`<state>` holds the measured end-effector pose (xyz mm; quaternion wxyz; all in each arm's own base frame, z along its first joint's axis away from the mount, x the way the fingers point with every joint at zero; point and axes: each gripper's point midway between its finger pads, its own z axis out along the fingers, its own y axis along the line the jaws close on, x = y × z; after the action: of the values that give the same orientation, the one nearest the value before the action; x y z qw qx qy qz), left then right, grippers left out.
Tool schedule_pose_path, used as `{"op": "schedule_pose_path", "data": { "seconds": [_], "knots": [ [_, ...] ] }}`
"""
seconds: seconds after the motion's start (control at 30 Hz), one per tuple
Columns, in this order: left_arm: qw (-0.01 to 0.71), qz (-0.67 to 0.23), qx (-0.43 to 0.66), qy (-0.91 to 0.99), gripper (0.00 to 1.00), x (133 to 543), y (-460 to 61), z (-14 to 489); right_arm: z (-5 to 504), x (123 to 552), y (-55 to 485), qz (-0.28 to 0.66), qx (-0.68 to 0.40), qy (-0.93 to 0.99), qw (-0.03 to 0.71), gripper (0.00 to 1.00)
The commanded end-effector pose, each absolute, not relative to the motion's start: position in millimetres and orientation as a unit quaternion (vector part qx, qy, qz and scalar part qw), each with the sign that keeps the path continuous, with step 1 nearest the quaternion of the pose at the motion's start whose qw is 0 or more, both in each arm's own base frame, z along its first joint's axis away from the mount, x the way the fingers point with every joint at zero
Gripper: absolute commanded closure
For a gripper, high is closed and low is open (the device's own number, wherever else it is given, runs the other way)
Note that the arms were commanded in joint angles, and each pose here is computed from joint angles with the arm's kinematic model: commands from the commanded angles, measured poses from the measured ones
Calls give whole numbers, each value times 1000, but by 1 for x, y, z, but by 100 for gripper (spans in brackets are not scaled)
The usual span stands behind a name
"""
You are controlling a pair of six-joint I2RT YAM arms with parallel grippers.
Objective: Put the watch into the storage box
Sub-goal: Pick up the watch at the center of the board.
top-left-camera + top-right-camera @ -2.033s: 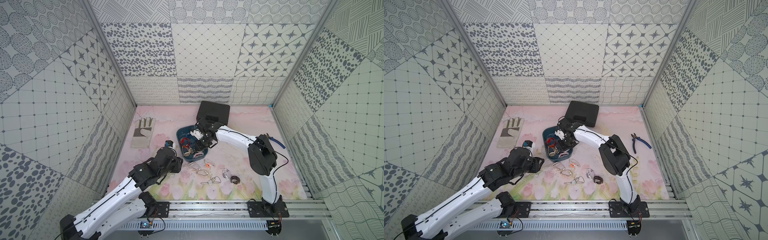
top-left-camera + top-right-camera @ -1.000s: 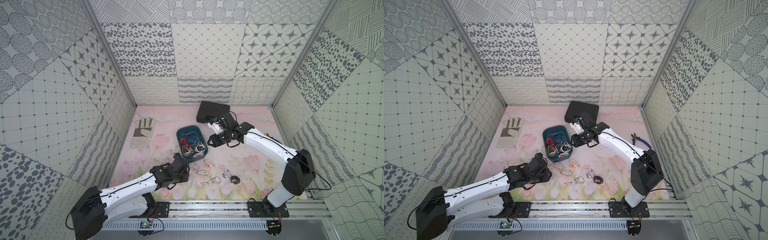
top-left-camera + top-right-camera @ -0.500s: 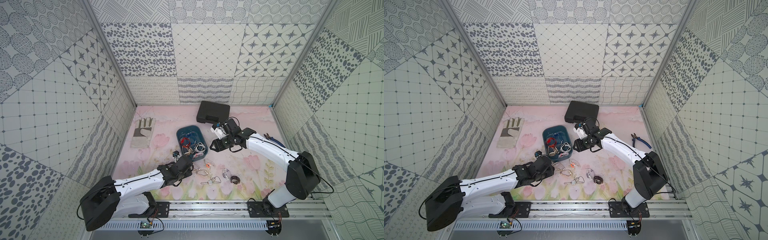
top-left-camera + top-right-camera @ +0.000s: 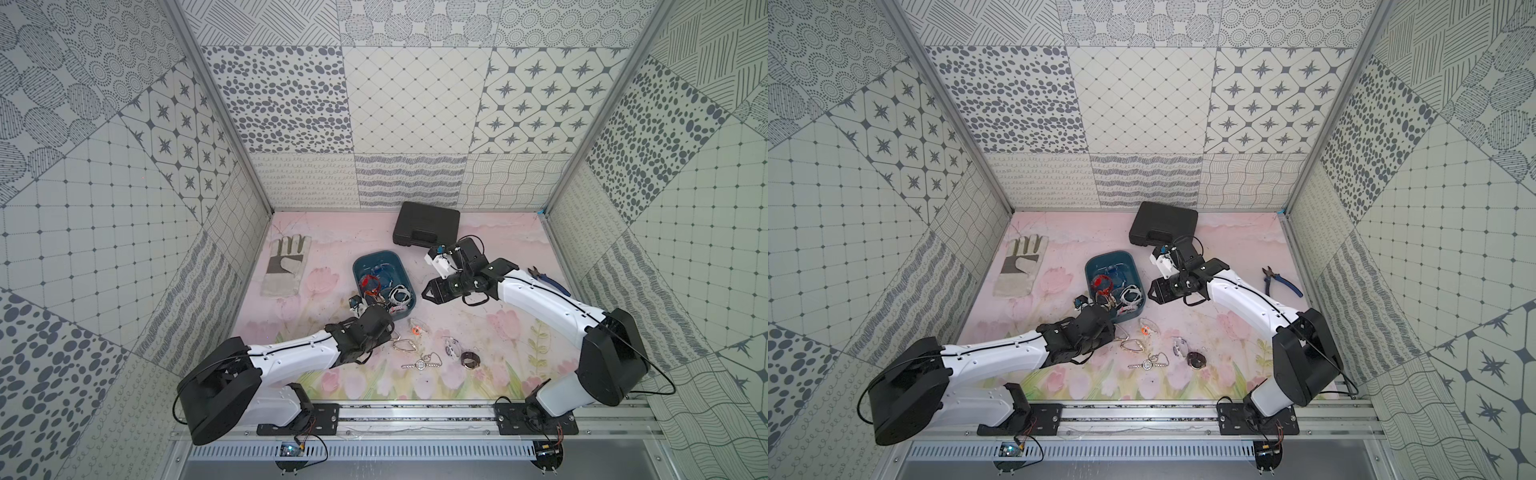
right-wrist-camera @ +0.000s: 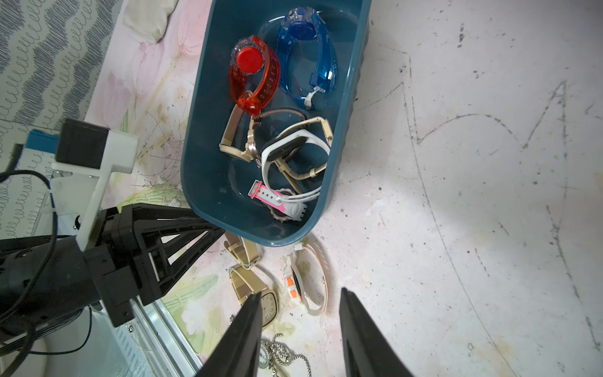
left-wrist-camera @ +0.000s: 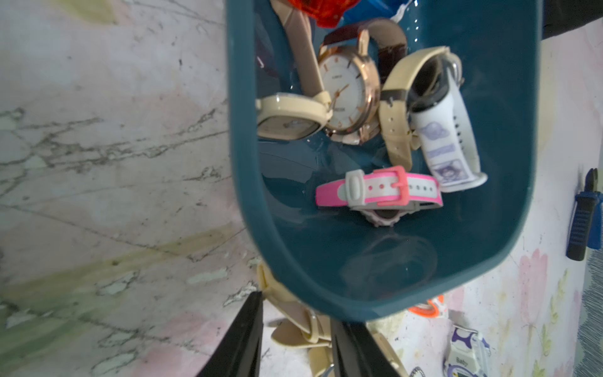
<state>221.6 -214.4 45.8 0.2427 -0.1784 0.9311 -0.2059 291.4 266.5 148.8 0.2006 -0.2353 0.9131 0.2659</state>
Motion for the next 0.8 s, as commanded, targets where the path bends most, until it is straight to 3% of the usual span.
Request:
{"op": "schedule_pose_path", "data": {
  "seconds": [0.0,0.47,0.77],
  "knots": [
    [233,-215,-173,932,63,227,-220,47,160,296,266,273,-240,904,226,57],
    [181,-211,-155,948,67,216,-227,27,159,297,259,265,-236,906,230,57],
    [188,-230,-155,942,61,206,-227,36,159,299,257,263,-237,906,234,57]
  ]
}}
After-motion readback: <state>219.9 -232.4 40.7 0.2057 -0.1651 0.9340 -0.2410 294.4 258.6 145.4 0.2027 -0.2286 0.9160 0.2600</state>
